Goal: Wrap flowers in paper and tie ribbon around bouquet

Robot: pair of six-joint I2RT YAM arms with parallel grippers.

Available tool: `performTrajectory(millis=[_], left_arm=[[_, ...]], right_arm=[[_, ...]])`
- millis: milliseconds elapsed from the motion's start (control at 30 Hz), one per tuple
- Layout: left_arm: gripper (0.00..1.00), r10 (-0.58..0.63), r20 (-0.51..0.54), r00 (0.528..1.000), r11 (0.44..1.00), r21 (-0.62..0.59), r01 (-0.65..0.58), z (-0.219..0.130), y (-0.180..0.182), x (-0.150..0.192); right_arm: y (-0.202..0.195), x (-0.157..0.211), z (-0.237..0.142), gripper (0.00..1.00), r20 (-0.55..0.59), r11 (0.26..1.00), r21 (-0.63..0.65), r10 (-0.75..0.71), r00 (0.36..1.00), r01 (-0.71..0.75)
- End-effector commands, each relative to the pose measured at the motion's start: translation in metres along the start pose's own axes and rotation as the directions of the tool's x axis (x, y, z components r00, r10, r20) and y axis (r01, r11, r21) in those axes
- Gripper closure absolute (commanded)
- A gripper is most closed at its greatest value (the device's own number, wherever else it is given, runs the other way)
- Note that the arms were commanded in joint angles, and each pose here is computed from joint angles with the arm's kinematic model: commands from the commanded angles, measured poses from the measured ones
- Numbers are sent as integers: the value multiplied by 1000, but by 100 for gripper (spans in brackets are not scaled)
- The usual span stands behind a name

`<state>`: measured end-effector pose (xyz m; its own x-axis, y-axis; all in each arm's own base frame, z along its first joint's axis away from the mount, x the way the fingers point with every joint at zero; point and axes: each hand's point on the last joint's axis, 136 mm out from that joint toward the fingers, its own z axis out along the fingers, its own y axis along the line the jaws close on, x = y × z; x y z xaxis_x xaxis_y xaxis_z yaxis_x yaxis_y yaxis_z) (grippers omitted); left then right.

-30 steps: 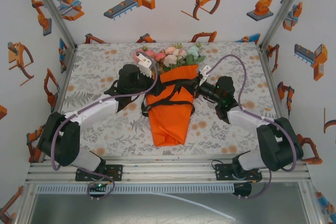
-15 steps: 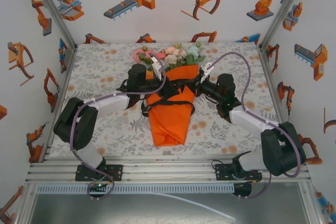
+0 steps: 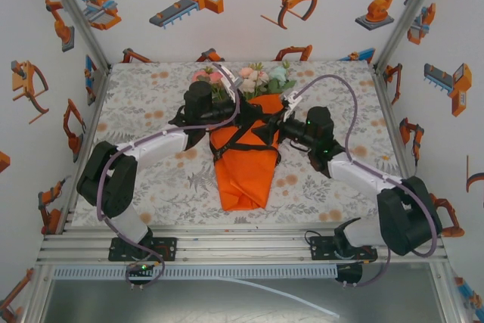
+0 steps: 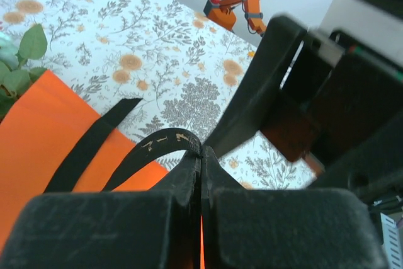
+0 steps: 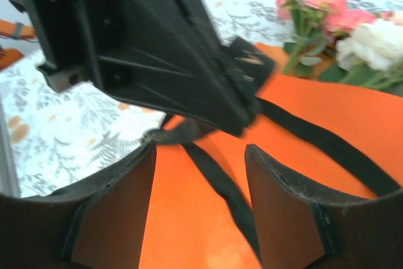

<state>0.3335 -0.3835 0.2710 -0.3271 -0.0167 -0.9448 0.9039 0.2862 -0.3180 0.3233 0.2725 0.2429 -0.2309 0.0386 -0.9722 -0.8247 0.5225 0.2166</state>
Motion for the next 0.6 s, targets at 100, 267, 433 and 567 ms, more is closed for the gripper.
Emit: performTrajectory(millis=[100,267,433,567], left_arm=[[100,-13,68,998,1000,10,12,1,-10,-27],[100,-5,76,997,1000,14,4,-3,-15,-32],[98,-7,105,994,1000,-9,8,-7,-14,-40],[63,3,146,989,996,-93,10,-20,-4,-54]], right_arm=[[-9,-28,14,44,196,990,29,130,972,-138],[-9,-35,18,47,224,991,14,124,967,-130],[-3,-35,22,85,217,990,-33,138,966,-134],[-1,-36,16,100,228,993,-21,117,967,-115]])
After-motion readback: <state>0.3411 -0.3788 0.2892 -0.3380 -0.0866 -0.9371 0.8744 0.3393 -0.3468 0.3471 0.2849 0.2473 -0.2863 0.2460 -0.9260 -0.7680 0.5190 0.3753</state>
